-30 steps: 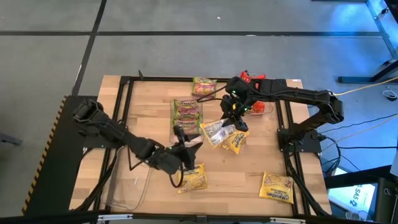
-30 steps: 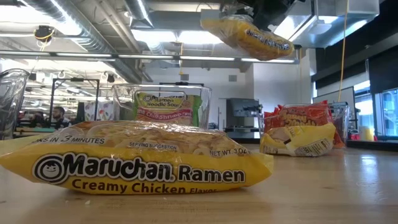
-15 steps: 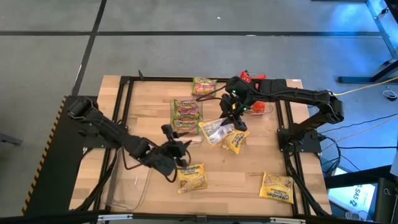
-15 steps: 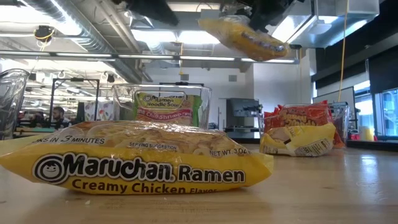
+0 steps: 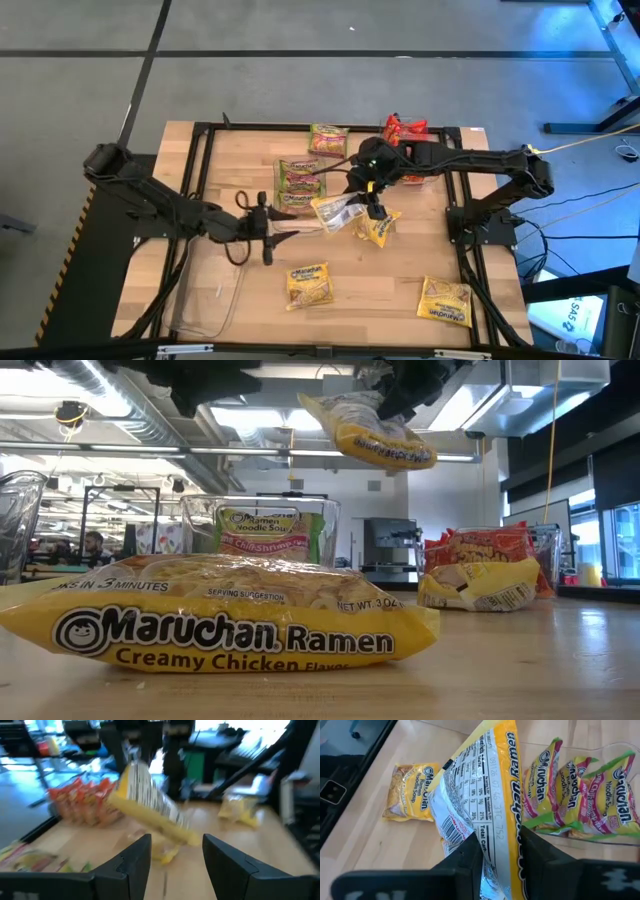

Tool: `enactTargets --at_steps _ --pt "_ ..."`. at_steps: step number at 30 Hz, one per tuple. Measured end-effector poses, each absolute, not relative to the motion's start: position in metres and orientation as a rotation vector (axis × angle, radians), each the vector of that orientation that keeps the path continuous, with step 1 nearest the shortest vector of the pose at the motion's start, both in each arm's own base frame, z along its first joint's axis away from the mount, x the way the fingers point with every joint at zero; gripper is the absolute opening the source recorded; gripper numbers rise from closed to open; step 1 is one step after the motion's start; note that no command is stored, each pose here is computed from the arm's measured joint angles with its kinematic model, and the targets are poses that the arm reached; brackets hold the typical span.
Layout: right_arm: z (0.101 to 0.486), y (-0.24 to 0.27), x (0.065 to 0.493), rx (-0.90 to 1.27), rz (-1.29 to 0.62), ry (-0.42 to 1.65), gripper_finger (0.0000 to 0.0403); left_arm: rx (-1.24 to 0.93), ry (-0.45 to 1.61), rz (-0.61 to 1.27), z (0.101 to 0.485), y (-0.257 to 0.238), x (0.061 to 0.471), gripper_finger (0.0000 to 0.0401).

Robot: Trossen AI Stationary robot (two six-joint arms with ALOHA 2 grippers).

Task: Sort Maruchan noodles
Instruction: Put the yellow noodle pack into the bottom left transparent bin

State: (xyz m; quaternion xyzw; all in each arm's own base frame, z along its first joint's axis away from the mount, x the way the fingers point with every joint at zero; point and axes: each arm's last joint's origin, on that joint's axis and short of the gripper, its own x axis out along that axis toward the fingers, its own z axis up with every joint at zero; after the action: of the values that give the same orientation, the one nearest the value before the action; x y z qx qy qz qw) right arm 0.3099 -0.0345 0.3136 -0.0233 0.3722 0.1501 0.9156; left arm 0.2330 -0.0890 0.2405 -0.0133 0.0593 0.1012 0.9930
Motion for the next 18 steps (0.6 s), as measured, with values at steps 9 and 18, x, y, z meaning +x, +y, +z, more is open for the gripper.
enactTargets --at_steps 9,18 --pt "0.315 -0.014 0.315 -0.115 0.316 0.739 0.0083 -0.061 0.066 0.186 0.241 -0.084 0.221 0.0172" --pt "0.315 0.0 0.316 -0.174 0.276 0.741 0.0083 -0.168 0.046 0.268 0.241 -0.08 0.221 0.0195"
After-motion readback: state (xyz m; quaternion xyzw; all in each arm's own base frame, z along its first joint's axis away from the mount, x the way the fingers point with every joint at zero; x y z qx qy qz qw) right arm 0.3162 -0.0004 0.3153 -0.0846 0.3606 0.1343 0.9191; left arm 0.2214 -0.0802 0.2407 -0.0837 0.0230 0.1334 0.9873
